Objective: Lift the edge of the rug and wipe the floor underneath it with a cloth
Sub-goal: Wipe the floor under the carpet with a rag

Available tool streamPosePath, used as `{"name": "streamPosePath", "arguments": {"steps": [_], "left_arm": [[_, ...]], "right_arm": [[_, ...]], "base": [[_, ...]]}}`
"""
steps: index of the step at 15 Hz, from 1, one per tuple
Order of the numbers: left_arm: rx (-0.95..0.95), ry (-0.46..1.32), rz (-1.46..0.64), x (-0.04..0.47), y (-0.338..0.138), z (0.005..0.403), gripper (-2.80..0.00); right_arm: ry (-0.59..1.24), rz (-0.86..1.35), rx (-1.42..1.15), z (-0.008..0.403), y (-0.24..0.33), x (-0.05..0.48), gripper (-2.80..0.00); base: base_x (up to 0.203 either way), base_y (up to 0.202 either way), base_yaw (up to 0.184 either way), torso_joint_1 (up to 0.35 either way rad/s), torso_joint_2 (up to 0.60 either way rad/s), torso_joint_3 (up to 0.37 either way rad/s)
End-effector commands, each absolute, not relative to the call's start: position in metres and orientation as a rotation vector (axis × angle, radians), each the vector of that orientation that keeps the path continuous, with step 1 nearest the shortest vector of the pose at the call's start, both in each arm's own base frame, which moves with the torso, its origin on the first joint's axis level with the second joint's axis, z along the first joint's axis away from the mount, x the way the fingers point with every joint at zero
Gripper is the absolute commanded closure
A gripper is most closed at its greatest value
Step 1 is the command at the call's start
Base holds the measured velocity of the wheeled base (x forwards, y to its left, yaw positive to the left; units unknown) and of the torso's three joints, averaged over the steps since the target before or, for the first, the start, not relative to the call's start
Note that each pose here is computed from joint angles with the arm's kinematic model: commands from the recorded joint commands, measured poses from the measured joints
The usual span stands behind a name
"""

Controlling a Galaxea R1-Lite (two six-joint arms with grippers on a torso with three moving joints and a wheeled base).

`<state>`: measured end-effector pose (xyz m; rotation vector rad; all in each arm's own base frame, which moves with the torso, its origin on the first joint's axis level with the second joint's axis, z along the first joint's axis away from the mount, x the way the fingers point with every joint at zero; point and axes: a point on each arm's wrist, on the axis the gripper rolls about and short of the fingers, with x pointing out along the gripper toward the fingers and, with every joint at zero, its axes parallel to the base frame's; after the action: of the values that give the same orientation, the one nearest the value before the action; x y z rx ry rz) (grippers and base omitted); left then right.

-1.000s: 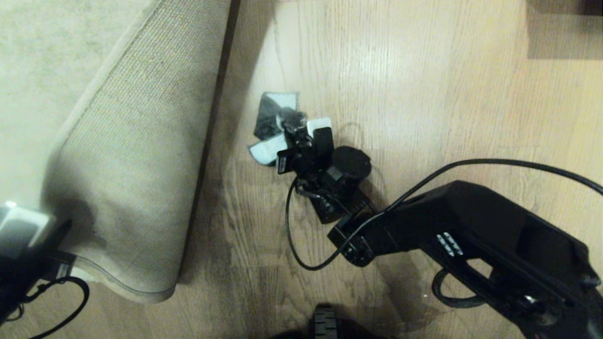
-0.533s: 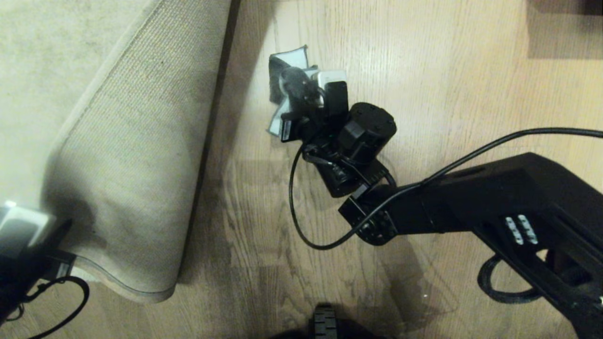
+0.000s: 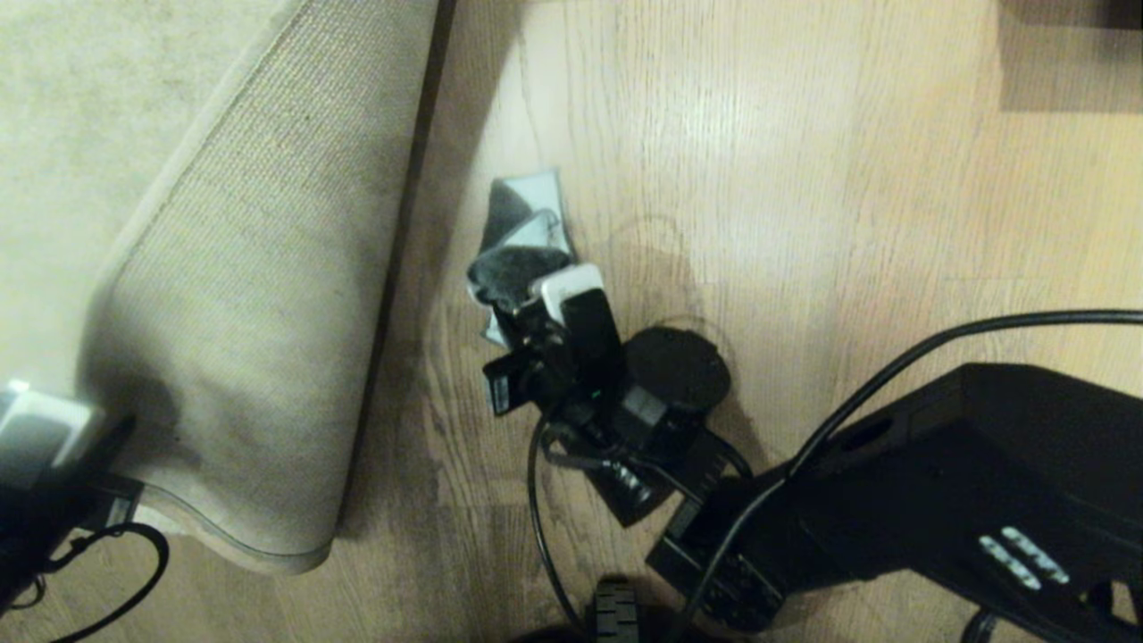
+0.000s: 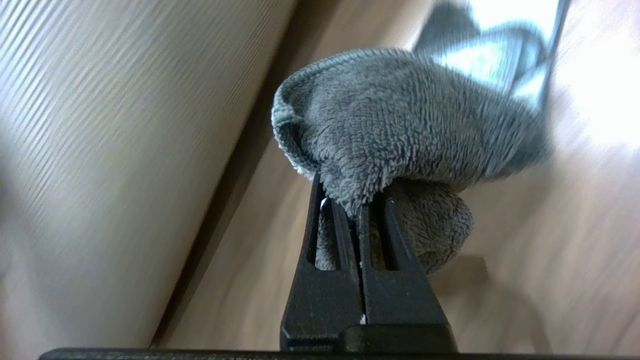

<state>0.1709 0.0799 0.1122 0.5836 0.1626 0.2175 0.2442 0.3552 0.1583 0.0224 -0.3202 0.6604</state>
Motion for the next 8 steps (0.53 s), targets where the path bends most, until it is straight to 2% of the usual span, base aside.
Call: {"name": "streamPosePath", "arguments": {"steps": [1,4,8], "left_arm": [[0.603,0.120,0.230,0.171,0.080,0.117,0.00],[0.602,0.122,0.229,0.174,0.081,0.116,0.00],[0.608,0.096,0.242,0.185,0.087,0.121,0.00]], "right_arm": [[-0.226,0.735,-0.045,0.114,0.355,0.212,0.00],[-0.150,0.798,-0.105,0.075,0.363,0.192,0.00],[-0.133,0.807,-0.118,0.052,0.377,0.197,0.00]], "base": [[0.000,0.000,0.000,0.000,0.00,0.000],[0.000,0.000,0.000,0.000,0.00,0.000],[0.000,0.000,0.000,0.000,0.00,0.000]]}}
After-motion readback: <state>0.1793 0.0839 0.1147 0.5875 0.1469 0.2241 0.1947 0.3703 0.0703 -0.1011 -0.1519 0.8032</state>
